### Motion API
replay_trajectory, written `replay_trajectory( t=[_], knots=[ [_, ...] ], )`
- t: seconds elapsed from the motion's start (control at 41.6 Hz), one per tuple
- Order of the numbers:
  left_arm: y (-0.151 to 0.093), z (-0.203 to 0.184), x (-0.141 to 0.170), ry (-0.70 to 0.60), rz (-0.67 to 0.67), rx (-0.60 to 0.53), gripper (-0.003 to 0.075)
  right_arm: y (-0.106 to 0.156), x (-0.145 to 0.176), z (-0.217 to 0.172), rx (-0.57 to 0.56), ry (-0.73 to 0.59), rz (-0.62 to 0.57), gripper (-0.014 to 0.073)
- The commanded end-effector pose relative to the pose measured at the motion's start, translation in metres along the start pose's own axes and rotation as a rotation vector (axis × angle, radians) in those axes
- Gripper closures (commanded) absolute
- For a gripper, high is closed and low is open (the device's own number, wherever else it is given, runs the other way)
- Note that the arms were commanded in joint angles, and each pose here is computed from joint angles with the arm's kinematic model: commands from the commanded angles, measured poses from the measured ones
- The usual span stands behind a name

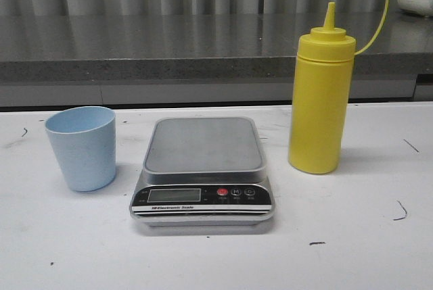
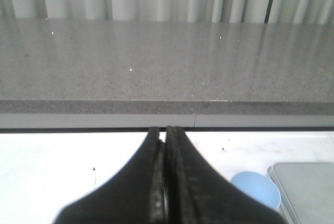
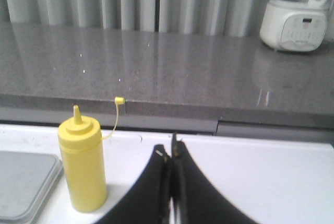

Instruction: Pour seasoning into cup on scale with both arms

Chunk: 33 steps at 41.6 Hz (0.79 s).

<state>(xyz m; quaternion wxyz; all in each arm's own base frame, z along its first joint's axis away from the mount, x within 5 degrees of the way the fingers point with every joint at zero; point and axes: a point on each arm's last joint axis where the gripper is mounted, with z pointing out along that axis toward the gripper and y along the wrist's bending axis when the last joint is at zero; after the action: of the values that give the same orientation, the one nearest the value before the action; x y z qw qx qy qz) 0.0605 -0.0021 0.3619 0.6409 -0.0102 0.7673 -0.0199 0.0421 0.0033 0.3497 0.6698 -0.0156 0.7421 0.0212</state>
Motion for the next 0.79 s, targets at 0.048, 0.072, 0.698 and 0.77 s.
replay_trajectory(
  t=[0.048, 0.072, 0.698, 0.77],
  knots=[
    [0.0, 0.014, -0.012, 0.001, -0.016, 0.002, 0.074, -0.001, -0.011, 0.02, 0.006, 0.056, -0.003, 0.0663],
    [0.0, 0.016, -0.012, 0.01, -0.02, 0.004, 0.074, -0.001, -0.01, 0.025, 0.006, 0.077, -0.002, 0.0663],
    [0.0, 0.035, -0.008, 0.098, -0.039, 0.01, 0.0736, -0.002, 0.01, 0.071, 0.007, 0.333, -0.004, 0.0573],
    [0.0, 0.035, -0.008, 0.1, -0.039, 0.01, 0.0688, -0.003, 0.01, 0.072, 0.01, 0.335, -0.01, 0.0426]
  ],
)
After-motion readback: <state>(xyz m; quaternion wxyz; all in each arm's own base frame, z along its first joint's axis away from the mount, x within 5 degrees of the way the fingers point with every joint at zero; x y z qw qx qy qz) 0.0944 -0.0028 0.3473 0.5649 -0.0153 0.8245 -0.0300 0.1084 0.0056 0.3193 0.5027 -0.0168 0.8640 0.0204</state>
